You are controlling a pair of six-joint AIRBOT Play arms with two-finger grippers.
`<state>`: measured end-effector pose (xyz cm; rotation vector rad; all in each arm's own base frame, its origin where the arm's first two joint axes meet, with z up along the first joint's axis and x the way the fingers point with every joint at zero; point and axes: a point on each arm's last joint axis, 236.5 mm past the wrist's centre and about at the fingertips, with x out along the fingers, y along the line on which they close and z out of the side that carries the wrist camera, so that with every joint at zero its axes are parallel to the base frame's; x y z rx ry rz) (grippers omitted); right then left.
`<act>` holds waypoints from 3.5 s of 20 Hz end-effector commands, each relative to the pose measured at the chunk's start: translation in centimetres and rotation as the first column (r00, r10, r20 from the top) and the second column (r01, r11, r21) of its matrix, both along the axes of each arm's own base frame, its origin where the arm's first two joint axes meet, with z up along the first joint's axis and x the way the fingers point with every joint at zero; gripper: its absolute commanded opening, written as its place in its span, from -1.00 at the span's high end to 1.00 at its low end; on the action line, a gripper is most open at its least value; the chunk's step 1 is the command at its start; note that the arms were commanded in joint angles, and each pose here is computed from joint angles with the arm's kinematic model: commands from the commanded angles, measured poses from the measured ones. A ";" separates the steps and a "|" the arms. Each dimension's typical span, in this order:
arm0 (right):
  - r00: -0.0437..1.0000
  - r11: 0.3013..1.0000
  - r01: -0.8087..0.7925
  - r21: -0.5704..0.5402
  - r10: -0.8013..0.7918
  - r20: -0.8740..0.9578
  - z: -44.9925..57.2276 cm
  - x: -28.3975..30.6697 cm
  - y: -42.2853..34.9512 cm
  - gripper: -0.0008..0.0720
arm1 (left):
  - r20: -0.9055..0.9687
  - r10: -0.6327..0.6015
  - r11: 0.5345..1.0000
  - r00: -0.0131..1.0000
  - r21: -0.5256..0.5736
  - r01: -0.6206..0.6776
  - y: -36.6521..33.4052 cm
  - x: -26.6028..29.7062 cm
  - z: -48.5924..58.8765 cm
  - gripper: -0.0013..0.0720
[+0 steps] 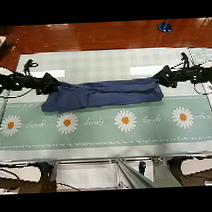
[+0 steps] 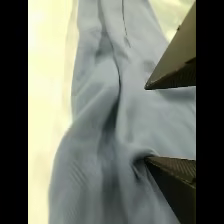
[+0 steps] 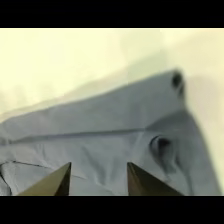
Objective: Fold the shirts.
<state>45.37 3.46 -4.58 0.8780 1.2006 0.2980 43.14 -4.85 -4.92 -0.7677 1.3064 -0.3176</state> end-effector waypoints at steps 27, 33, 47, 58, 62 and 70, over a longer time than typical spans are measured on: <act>0.978 0.957 -0.208 -0.200 0.203 -0.048 2.0 -6.3 -0.4 0.92 | 0.303 -0.115 0.990 0.946 0.108 0.086 -10.3 -10.9 4.3 0.92; 0.981 0.937 -0.087 -0.338 0.139 0.135 10.4 -13.6 -2.4 0.92 | 0.384 -0.131 0.991 0.914 0.068 0.113 -17.0 -9.3 5.2 0.92; 0.906 0.971 0.013 -0.240 0.090 0.414 21.3 -19.8 3.7 0.92 | 0.202 -0.617 0.765 0.760 -0.071 0.640 -46.4 -14.4 -0.8 0.92; 0.902 0.973 0.009 -0.229 0.091 0.423 21.5 -19.6 4.0 0.92 | 0.095 -0.649 0.761 0.755 0.099 0.642 -32.0 -8.5 3.4 0.92; 0.883 0.981 -0.110 -0.158 0.169 0.437 21.4 -17.8 8.4 0.92 | 0.185 -0.375 0.914 0.909 0.242 0.327 -16.3 -5.8 7.4 0.92; 0.838 0.917 -0.393 -0.075 0.390 0.381 16.7 -10.2 24.9 0.92 | 0.470 0.091 0.946 0.878 0.236 -0.224 -1.0 -15.9 10.7 0.92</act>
